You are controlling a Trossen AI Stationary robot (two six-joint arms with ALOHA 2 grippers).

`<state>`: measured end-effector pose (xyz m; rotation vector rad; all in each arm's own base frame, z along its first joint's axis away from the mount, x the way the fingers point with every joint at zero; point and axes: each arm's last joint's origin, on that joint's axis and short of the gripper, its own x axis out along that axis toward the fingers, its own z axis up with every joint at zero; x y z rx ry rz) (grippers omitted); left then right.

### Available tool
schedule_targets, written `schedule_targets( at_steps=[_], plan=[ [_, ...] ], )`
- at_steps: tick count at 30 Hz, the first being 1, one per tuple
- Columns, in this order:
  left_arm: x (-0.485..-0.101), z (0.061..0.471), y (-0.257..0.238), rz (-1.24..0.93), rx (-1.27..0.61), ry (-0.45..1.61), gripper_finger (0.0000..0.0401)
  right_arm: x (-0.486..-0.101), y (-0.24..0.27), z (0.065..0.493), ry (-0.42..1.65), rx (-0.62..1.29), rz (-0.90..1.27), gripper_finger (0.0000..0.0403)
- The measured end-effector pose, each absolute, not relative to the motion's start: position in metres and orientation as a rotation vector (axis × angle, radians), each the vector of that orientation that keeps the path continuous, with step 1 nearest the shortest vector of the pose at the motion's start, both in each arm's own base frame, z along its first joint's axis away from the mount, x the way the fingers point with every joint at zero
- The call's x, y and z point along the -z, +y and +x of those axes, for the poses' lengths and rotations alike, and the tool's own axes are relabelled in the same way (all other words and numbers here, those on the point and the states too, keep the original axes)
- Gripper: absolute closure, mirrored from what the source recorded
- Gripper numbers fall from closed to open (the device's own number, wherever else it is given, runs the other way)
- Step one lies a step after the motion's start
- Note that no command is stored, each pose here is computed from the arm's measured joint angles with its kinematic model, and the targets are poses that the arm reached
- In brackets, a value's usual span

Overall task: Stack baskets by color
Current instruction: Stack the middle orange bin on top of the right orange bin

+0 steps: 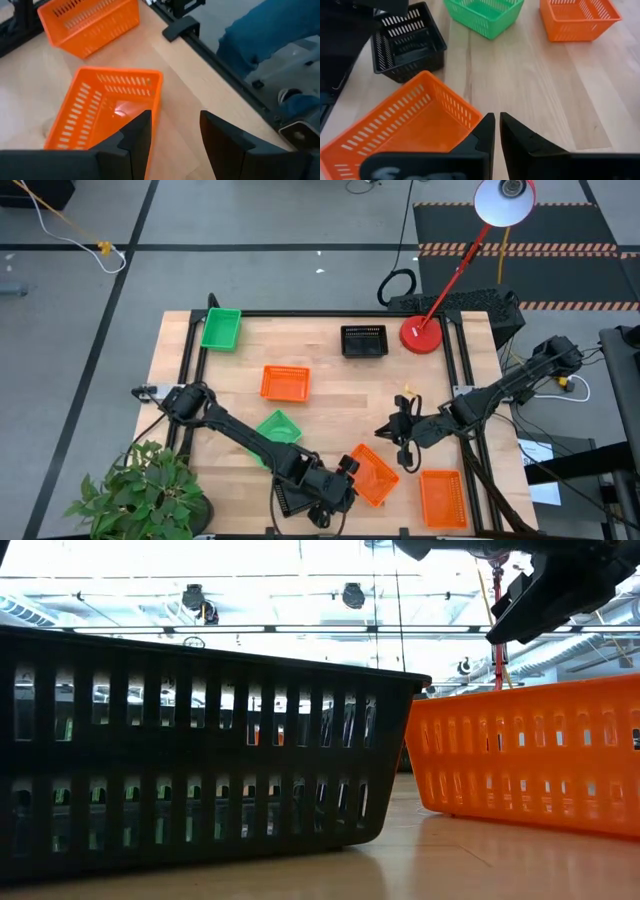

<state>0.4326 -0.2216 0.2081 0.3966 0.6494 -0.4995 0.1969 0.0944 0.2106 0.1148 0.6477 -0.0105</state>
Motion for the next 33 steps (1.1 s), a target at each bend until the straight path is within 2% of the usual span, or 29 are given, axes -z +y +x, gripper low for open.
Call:
schedule_targets(
  at_steps=[8, 22, 33],
  plan=[
    [-0.188, 0.44, -0.207, 0.401, 0.451, 0.741, 0.024, -0.211, 0.094, 0.197, 0.644, 0.006, 0.108, 0.0382],
    [-0.17, 0.44, -0.19, 0.445, 0.432, 0.881, 0.0376, -0.211, 0.095, 0.197, 0.644, 0.005, 0.107, 0.0382],
    [-0.17, 0.437, -0.199, 0.605, 0.488, 0.838, 0.0391, -0.212, 0.097, 0.199, 0.623, -0.014, 0.111, 0.0382]
  ],
)
